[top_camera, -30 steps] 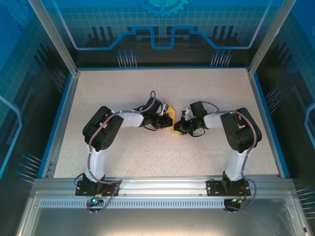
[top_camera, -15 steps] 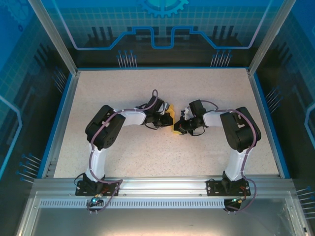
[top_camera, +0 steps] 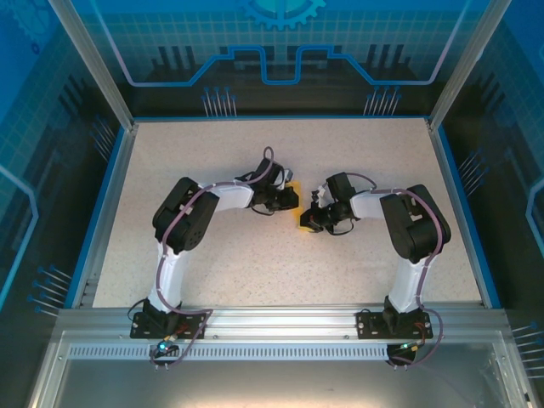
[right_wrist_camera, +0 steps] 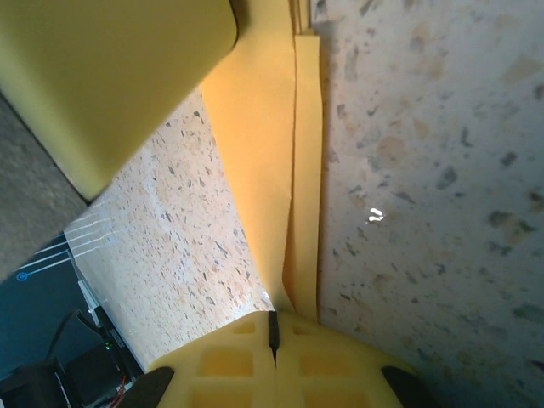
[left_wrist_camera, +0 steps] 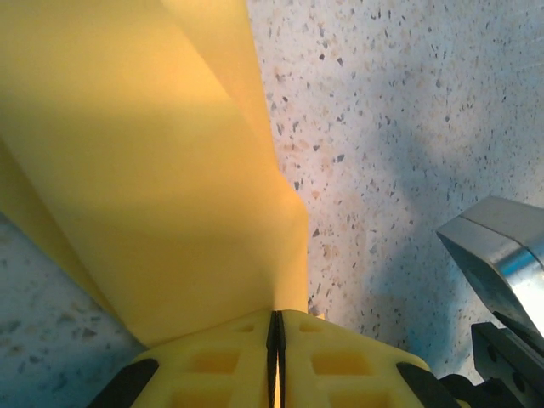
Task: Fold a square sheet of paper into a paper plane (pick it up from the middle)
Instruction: Fold the wing for the fifth time at the center of the table.
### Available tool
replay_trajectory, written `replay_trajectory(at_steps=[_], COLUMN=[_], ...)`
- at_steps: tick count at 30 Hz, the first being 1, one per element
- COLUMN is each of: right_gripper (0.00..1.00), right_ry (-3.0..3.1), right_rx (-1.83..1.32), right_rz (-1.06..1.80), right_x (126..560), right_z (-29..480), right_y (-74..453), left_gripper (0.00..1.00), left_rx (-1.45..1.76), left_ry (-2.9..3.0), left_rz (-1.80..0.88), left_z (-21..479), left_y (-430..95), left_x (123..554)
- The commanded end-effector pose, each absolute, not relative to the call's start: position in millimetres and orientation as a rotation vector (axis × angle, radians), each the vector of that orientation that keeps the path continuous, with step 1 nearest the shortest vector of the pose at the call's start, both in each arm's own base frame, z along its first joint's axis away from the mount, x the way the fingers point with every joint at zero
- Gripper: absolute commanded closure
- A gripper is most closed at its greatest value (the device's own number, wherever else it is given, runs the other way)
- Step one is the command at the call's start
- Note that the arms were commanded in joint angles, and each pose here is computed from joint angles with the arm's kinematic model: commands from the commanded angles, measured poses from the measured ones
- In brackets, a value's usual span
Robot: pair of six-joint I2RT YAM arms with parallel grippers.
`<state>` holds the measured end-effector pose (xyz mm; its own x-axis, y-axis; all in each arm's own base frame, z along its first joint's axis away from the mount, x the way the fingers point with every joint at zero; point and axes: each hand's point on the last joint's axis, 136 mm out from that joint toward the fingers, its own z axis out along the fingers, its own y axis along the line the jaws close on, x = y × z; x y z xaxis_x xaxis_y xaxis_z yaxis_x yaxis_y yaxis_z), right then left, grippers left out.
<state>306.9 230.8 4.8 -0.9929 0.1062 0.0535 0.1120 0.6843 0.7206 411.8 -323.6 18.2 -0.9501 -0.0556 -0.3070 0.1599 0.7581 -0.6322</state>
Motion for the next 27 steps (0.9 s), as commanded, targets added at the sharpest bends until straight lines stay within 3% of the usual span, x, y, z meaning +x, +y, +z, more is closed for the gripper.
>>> replay_trajectory(at_steps=[1,27], right_gripper=[0.98,0.98], right_ry=[-2.787,-2.775], right_rx=[-0.363,-0.371], right_rz=[-0.689,-0.731], right_x=[232.6,229.8], right_z=[-68.2,-66.3], right_y=[179.3,182.2], left_gripper=[0.86,0.8], left_rx=[0.032,-0.032], left_ry=[2.628,2.549], left_rz=[-0.878,-0.894], left_z=[0.3,29.7], left_y=[-293.6,-257.8], left_x=[442.4,503.3])
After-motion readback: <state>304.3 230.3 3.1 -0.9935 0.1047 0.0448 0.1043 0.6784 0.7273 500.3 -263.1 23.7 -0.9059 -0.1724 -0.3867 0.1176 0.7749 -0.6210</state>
